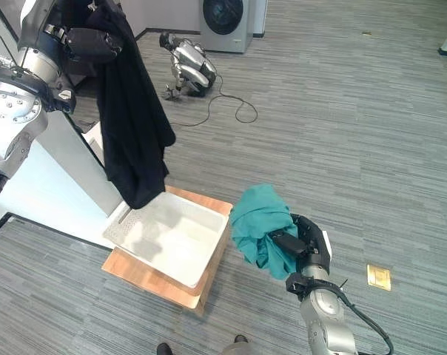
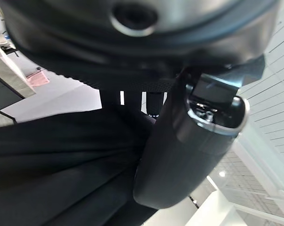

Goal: Pick up bed clothes into laundry basket.

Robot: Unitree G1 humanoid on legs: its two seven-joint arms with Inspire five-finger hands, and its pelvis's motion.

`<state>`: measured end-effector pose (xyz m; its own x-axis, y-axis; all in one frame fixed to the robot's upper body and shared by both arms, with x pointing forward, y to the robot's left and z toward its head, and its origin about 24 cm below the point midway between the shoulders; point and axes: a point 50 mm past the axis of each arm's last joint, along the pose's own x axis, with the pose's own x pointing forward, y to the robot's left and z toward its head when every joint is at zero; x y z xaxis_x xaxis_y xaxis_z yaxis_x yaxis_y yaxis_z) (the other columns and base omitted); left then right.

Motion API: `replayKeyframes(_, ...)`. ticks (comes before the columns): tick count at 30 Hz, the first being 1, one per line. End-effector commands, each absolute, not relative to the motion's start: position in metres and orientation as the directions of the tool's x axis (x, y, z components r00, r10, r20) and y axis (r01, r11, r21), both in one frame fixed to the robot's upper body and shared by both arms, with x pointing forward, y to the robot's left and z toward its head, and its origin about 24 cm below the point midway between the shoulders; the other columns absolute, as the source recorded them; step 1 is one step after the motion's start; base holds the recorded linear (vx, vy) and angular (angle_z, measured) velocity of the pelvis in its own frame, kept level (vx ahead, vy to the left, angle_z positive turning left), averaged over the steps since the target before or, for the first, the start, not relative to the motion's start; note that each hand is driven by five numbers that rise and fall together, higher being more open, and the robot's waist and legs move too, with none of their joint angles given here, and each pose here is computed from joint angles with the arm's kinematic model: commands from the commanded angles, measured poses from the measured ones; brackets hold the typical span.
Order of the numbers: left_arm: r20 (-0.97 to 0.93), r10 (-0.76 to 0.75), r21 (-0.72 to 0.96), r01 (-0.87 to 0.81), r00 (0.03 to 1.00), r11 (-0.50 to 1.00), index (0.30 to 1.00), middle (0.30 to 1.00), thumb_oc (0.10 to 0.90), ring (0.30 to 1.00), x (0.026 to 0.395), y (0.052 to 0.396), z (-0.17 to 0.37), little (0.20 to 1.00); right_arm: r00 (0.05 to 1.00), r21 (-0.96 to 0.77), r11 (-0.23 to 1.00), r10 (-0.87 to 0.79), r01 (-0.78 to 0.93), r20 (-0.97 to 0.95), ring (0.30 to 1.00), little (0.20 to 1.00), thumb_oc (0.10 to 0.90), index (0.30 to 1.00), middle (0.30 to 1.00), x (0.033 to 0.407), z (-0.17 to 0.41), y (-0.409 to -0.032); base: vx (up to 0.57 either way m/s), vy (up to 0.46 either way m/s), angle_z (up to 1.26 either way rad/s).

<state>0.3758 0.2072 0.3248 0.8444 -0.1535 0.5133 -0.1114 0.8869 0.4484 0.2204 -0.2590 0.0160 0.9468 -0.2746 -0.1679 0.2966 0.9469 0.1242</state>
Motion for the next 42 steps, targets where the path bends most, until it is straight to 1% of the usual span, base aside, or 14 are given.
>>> replayKeyframes(1, 0.732, -0.066, 0.320, -0.256, 0.678, 0.912, 0.300, 0.300, 0.400, 0.300, 0.348, 0.231, 0.400, 0.300, 0.956, 0.158, 0.957, -0.265, 0.244, 0.127, 0.300, 0.300, 0.400, 0.300, 0.300, 0.238, 0.068, -0.265, 0.00, 0.000, 0.00)
replayKeyframes(4, 0.716, -0.036, 0.306, -0.266, 0.698, 0.914, 0.300, 0.300, 0.400, 0.300, 0.350, 0.241, 0.393, 0.300, 0.957, 0.155, 0.957, -0.264, 0.244, 0.122, 0.300, 0.300, 0.400, 0.300, 0.300, 0.237, 0.067, -0.266, 0.00, 0.000, 0.00)
replayKeyframes(9, 0.657, 0.039, 0.231, -0.250, 0.752, 0.940, 0.300, 0.300, 0.400, 0.300, 0.359, 0.257, 0.364, 0.300, 0.959, 0.150, 0.959, -0.259, 0.242, 0.112, 0.300, 0.300, 0.400, 0.300, 0.300, 0.237, 0.065, -0.263, 0.00, 0.000, 0.00)
replayKeyframes(18, 0.611, 0.077, 0.231, -0.270, 0.788, 0.935, 0.300, 0.300, 0.400, 0.300, 0.362, 0.269, 0.340, 0.300, 0.963, 0.127, 0.963, -0.249, 0.236, 0.104, 0.300, 0.300, 0.400, 0.300, 0.300, 0.237, 0.064, -0.263, 0.00, 0.004, -0.05)
replayKeyframes(22, 0.568, 0.049, 0.308, -0.267, 0.822, 0.913, 0.300, 0.300, 0.400, 0.300, 0.365, 0.268, 0.324, 0.300, 0.964, 0.123, 0.964, -0.247, 0.234, 0.098, 0.300, 0.300, 0.400, 0.300, 0.300, 0.235, 0.062, -0.263, 0.00, 0.000, -0.02)
replayKeyframes(26, 0.499, -0.032, 0.458, -0.232, 0.866, 0.858, 0.300, 0.300, 0.400, 0.300, 0.371, 0.256, 0.308, 0.300, 0.964, 0.124, 0.964, -0.246, 0.233, 0.097, 0.300, 0.300, 0.400, 0.300, 0.300, 0.234, 0.062, -0.262, 0.00, 0.000, 0.00)
replayKeyframes(29, 0.459, -0.089, 0.537, -0.196, 0.884, 0.820, 0.300, 0.300, 0.400, 0.300, 0.374, 0.245, 0.296, 0.300, 0.965, 0.129, 0.965, -0.244, 0.230, 0.097, 0.300, 0.300, 0.400, 0.300, 0.300, 0.234, 0.061, -0.261, 0.00, 0.000, 0.00)
replayKeyframes(31, 0.407, -0.124, 0.578, -0.151, 0.905, 0.802, 0.300, 0.300, 0.400, 0.300, 0.378, 0.236, 0.278, 0.300, 0.967, 0.130, 0.967, -0.234, 0.221, 0.099, 0.300, 0.300, 0.400, 0.300, 0.300, 0.233, 0.061, -0.259, 0.00, 0.001, 0.05)
replayKeyframes(33, 0.393, -0.132, 0.592, -0.141, 0.910, 0.793, 0.300, 0.300, 0.400, 0.300, 0.378, 0.234, 0.272, 0.300, 0.967, 0.127, 0.966, -0.236, 0.224, 0.094, 0.300, 0.300, 0.400, 0.300, 0.300, 0.233, 0.060, -0.259, 0.00, 0.000, 0.02)
replayKeyframes(34, 0.355, -0.146, 0.655, -0.134, 0.924, 0.743, 0.300, 0.300, 0.400, 0.300, 0.380, 0.231, 0.264, 0.300, 0.968, 0.122, 0.968, -0.231, 0.219, 0.095, 0.300, 0.300, 0.400, 0.300, 0.300, 0.232, 0.060, -0.259, 0.00, 0.000, 0.00)
replayKeyframes(36, 0.303, -0.147, 0.696, -0.113, 0.941, 0.710, 0.300, 0.300, 0.400, 0.300, 0.383, 0.232, 0.250, 0.300, 0.968, 0.116, 0.969, -0.231, 0.220, 0.094, 0.300, 0.300, 0.400, 0.300, 0.300, 0.231, 0.060, -0.259, 0.00, 0.000, 0.00)
replayKeyframes(38, 0.290, -0.145, 0.706, -0.110, 0.946, 0.699, 0.300, 0.300, 0.400, 0.300, 0.383, 0.233, 0.245, 0.300, 0.968, 0.115, 0.968, -0.235, 0.224, 0.091, 0.300, 0.300, 0.400, 0.300, 0.300, 0.230, 0.059, -0.260, 0.01, -0.008, -0.03)
replayKeyframes(40, 0.234, -0.113, 0.777, -0.116, 0.966, 0.618, 0.300, 0.300, 0.400, 0.300, 0.385, 0.239, 0.229, 0.300, 0.965, 0.116, 0.964, -0.248, 0.238, 0.081, 0.300, 0.300, 0.400, 0.300, 0.300, 0.226, 0.056, -0.263, 0.01, -0.010, -0.07)
replayKeyframes(42, 0.226, -0.099, 0.775, -0.117, 0.969, 0.622, 0.300, 0.300, 0.400, 0.300, 0.385, 0.241, 0.225, 0.300, 0.965, 0.114, 0.964, -0.251, 0.241, 0.079, 0.300, 0.300, 0.400, 0.300, 0.300, 0.225, 0.056, -0.263, 0.00, -0.001, -0.03)
